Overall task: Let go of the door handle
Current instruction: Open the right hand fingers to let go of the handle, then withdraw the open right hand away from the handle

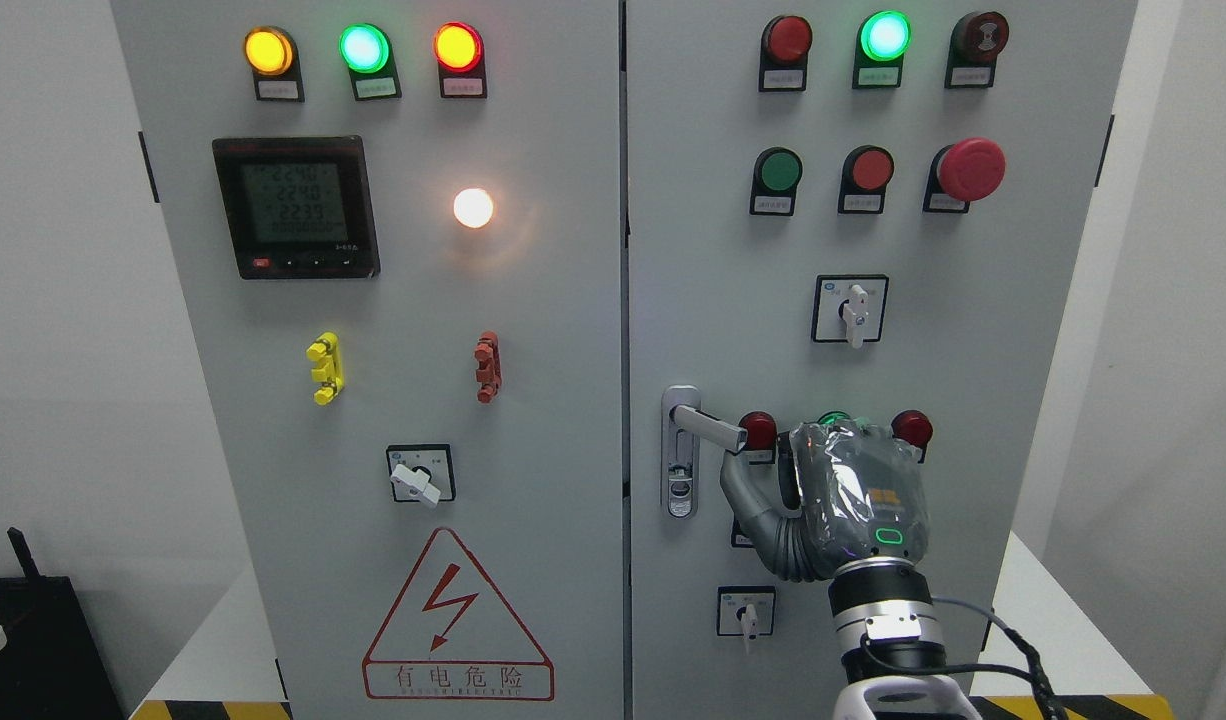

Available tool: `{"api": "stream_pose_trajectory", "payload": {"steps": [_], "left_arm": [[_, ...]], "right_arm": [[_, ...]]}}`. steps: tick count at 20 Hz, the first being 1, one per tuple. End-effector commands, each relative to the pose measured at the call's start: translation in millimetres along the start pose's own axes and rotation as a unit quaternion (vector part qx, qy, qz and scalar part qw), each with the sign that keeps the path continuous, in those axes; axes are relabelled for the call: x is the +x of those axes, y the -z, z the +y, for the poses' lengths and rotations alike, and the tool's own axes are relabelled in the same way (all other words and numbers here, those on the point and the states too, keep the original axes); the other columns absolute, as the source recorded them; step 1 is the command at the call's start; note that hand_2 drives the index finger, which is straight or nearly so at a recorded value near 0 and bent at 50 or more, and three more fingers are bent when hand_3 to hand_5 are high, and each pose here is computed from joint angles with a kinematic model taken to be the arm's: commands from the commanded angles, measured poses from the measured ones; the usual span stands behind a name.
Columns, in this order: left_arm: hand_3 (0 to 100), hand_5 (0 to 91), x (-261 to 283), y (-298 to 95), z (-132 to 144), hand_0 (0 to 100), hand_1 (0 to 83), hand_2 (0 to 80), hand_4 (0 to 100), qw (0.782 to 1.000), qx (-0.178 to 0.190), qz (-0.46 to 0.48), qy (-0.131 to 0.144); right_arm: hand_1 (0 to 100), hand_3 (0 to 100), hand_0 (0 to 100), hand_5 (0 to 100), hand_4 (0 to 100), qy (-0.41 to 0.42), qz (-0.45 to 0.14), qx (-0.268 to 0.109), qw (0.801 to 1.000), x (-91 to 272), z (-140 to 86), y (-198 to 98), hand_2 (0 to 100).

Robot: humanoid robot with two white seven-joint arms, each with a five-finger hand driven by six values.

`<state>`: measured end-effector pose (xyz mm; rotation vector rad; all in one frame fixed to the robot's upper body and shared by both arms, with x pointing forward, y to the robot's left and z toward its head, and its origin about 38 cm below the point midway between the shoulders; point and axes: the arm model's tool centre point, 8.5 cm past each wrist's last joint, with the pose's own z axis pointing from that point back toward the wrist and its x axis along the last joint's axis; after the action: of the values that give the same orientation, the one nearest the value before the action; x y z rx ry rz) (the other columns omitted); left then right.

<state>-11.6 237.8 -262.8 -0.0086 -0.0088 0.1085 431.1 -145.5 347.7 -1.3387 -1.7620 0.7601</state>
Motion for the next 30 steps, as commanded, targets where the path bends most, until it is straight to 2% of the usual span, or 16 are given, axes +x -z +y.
{"api": "stream_pose_trajectory", "payload": {"steps": [1,7,11,14,17,18,19,20,22,23,24,25,26,27,28,30], "left_arm": [[0,0.0,17,0,-1,12,38.9,0.0,0,1.0,-0.001,-0.013,-0.007],[0,0.0,17,0,-2,12,38.9,0.0,0,1.0,-0.001,-0.013,-0.007],[0,0.0,16,0,-2,12,38.9,0.0,0,1.0,-0.001,-0.012,-0.007],[0,0.0,17,0,-2,12,38.9,0.0,0,1.0,-0.001,-0.013,-0.007],[0,0.0,17,0,-2,12,38.9,0.0,0,1.0,-0.001,-0.013,-0.007],[0,0.0,17,0,-2,12,38.9,0.0,0,1.0,-0.001,-0.013,-0.007],[0,0.0,17,0,-2,12,38.9,0.0,0,1.0,-0.001,-0.013,-0.007],[0,0.0,17,0,-2,12,38.9,0.0,0,1.0,-0.001,-0.013,-0.007],[0,0.0,17,0,-2,12,38.9,0.0,0,1.0,-0.001,-0.013,-0.007],[0,0.0,17,0,-2,12,38.9,0.0,0,1.0,-0.001,-0.013,-0.007],[0,0.0,17,0,-2,12,38.9,0.0,0,1.0,-0.001,-0.013,-0.007],[0,0.0,17,0,-2,12,38.9,0.0,0,1.0,-0.001,-0.013,-0.007],[0,0.0,17,0,-2,12,38.9,0.0,0,1.0,-0.001,-0.013,-0.007],[0,0.0,17,0,-2,12,38.9,0.0,0,1.0,-0.001,-0.013,-0.007],[0,0.0,17,0,-2,12,38.9,0.0,0,1.0,-0.001,-0.013,-0.007],[0,0.0,17,0,-2,12,38.9,0.0,0,1.0,-0.001,-0.013,-0.007]], "right_arm": [[11,100,53,99,90,0.0,0.0,-0.002,1.0,0,-1,1,98],[11,100,53,99,90,0.001,-0.004,0.0,1.0,1,0,-9,98],[12,100,53,99,90,0.001,-0.012,0.004,1.0,0,4,-26,98],[12,100,53,99,90,-0.009,-0.023,-0.015,1.0,-4,-4,-35,98],[12,100,55,99,88,-0.034,-0.031,-0.052,0.998,-18,-16,-47,95],[13,100,55,97,87,-0.044,-0.035,-0.066,0.996,-22,-20,-51,89],[13,94,55,85,80,-0.053,-0.037,-0.083,0.995,-26,-26,-54,74],[14,91,54,81,78,-0.061,-0.035,-0.097,0.993,-33,-30,-57,69],[13,65,53,56,54,-0.061,-0.028,-0.116,0.991,-45,-35,-61,39],[12,60,53,50,49,-0.051,-0.04,-0.117,0.991,-49,-35,-63,33],[10,45,51,38,37,-0.037,-0.054,-0.115,0.991,-57,-35,-65,24],[8,27,50,21,18,-0.024,-0.069,-0.111,0.991,-63,-36,-66,13],[7,19,50,15,12,-0.018,-0.083,-0.105,0.991,-70,-36,-69,9],[5,8,48,2,0,-0.019,-0.091,-0.104,0.99,-77,-37,-72,1],[3,0,48,0,0,-0.026,-0.095,-0.103,0.99,-84,-38,-74,0],[1,0,47,0,0,-0.035,-0.097,-0.097,0.99,-97,-37,-81,0]]}}
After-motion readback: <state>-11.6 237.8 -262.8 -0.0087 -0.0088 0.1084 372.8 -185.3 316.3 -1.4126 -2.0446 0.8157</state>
